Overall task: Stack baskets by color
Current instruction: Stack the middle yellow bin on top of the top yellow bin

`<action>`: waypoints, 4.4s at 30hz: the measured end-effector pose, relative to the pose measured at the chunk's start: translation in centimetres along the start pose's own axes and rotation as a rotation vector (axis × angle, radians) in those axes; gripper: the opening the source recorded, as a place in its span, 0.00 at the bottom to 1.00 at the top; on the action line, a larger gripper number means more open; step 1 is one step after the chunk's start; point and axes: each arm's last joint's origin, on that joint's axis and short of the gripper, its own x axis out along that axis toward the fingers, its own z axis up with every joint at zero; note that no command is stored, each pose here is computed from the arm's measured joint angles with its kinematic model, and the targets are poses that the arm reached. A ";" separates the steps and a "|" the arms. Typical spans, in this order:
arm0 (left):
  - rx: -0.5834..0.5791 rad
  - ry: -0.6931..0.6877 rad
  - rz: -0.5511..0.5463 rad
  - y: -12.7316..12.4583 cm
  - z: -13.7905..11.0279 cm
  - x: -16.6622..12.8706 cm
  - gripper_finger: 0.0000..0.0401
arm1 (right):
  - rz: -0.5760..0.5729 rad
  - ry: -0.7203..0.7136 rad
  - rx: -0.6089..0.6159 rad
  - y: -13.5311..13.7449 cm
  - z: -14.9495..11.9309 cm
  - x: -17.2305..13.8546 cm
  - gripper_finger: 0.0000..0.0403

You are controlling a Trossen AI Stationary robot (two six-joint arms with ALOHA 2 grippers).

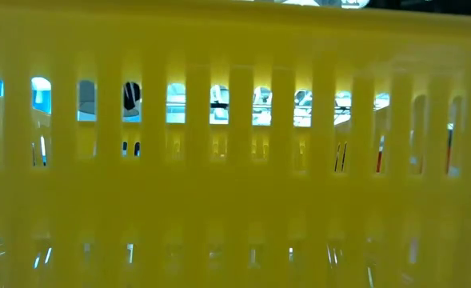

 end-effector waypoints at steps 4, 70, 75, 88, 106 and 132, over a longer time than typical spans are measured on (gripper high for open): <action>0.000 0.000 0.045 0.1 0.0 0.0 0.16 | 0.025 0.117 -0.013 0.4 -0.7 2.1 0.30; -0.022 -0.031 0.234 0.7 0.2 -0.1 0.16 | 0.019 0.871 -0.287 7.2 -13.1 17.1 0.30; -0.022 -0.031 0.234 0.7 0.2 -0.1 0.16 | 0.021 0.888 -0.264 7.0 -13.2 17.1 0.24; -0.022 -0.031 0.234 0.7 0.2 -0.1 0.16 | 0.035 0.958 -0.264 6.9 -13.0 16.4 0.01; -0.022 -0.029 0.234 0.7 0.2 -0.1 0.16 | -0.040 0.795 -0.411 7.6 -5.2 11.5 0.00; -0.022 -0.030 0.238 0.7 0.2 -0.1 0.16 | -0.527 0.662 -0.824 -3.0 6.5 4.1 0.00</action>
